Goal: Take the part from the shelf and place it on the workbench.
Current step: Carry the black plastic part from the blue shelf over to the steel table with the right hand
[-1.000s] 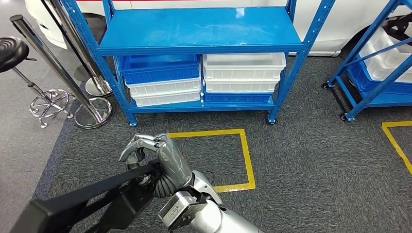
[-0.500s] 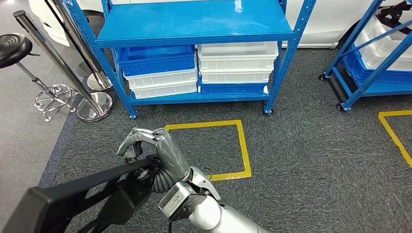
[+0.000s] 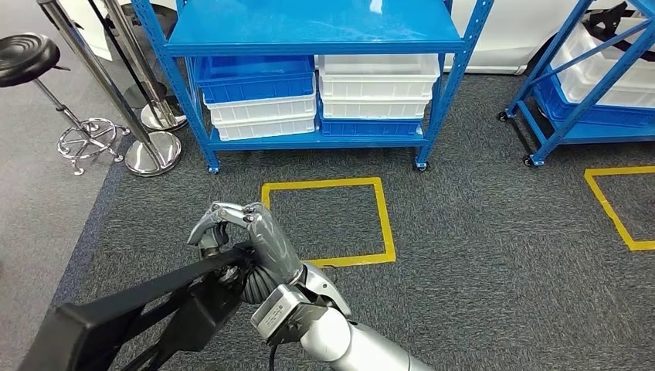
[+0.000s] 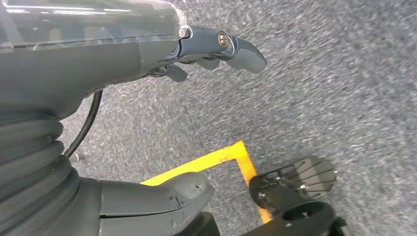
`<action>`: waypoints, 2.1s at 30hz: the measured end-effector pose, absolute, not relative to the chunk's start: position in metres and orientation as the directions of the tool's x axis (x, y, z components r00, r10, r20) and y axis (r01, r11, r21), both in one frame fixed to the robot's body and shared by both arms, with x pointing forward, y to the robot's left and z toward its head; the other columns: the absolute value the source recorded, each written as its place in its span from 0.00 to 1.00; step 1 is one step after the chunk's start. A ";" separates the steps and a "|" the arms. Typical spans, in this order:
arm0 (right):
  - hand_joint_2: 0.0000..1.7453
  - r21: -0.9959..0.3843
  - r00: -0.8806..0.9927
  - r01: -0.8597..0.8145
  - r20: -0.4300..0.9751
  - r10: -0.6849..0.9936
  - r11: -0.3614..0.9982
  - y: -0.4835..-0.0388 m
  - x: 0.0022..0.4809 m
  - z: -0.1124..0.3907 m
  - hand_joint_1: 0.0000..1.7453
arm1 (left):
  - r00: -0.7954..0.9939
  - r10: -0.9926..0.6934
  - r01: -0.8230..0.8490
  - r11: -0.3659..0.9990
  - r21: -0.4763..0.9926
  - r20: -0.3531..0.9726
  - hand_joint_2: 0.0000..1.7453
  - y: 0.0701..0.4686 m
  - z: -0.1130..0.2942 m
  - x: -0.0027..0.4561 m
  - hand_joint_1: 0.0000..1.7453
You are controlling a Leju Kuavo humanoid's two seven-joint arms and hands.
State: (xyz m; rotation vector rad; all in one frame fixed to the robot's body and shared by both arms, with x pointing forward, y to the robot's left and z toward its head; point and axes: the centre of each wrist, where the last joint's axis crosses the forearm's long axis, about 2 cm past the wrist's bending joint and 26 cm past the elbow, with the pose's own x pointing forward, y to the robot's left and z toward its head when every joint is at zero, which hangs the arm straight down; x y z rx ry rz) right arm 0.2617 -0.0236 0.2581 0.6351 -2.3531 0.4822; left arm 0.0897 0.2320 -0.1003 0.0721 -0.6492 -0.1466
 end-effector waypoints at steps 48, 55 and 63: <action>1.00 -0.255 -0.733 -0.554 0.602 -0.318 0.792 -0.015 0.261 0.256 1.00 | 0.762 -0.122 0.054 0.991 0.126 0.636 1.00 0.242 -0.105 0.070 0.00; 1.00 -0.252 -0.728 -0.556 0.607 -0.318 0.793 -0.016 0.261 0.254 1.00 | 0.764 -0.123 0.057 0.991 0.124 0.633 1.00 0.241 -0.105 0.068 0.00; 1.00 -0.247 -0.719 -0.558 0.621 -0.313 0.792 -0.018 0.260 0.248 1.00 | 0.765 -0.123 0.059 0.991 0.121 0.632 1.00 0.239 -0.105 0.068 0.00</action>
